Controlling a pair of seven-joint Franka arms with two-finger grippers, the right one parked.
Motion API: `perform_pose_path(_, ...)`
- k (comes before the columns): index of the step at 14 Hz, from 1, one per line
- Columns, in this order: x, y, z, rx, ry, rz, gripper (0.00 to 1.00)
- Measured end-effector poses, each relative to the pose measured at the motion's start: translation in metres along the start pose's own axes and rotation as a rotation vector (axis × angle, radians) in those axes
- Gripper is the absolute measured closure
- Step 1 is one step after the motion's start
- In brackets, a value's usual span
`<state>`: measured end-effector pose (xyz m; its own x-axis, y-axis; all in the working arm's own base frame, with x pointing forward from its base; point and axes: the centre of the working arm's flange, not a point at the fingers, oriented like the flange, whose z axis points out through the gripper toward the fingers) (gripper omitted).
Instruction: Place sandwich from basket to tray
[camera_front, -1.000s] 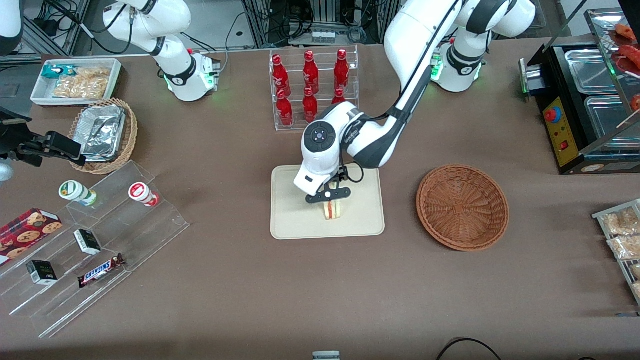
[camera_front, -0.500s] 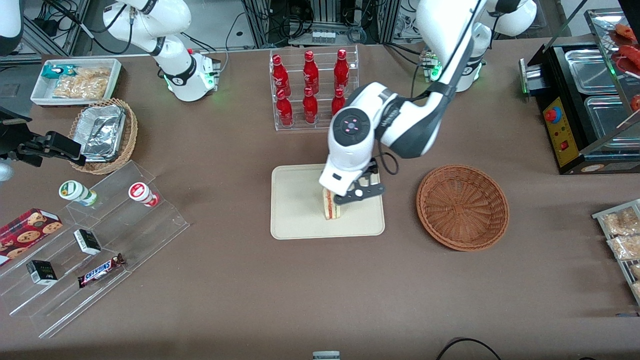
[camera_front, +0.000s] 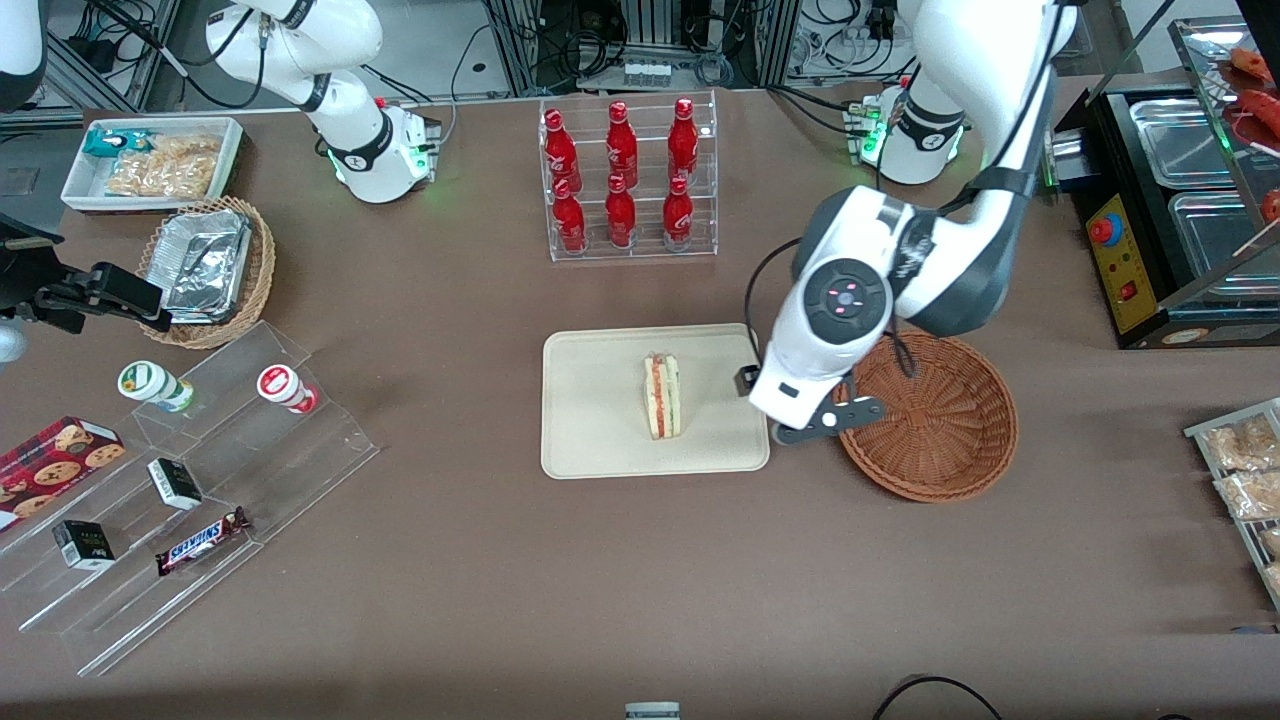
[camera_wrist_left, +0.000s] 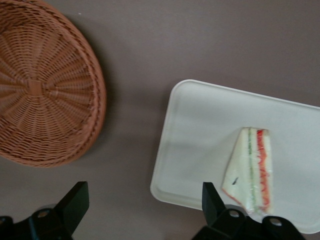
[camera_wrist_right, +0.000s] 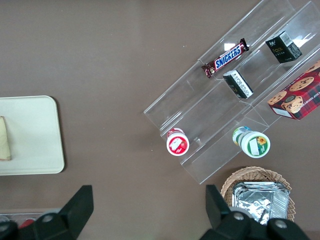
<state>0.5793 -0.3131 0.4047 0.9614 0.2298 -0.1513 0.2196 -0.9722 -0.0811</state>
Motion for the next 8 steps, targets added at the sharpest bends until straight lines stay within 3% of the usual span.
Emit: perform_pose_path(8, -0.001, -0.159, -0.078, -0.028, -0.059, 0.201, 0.0)
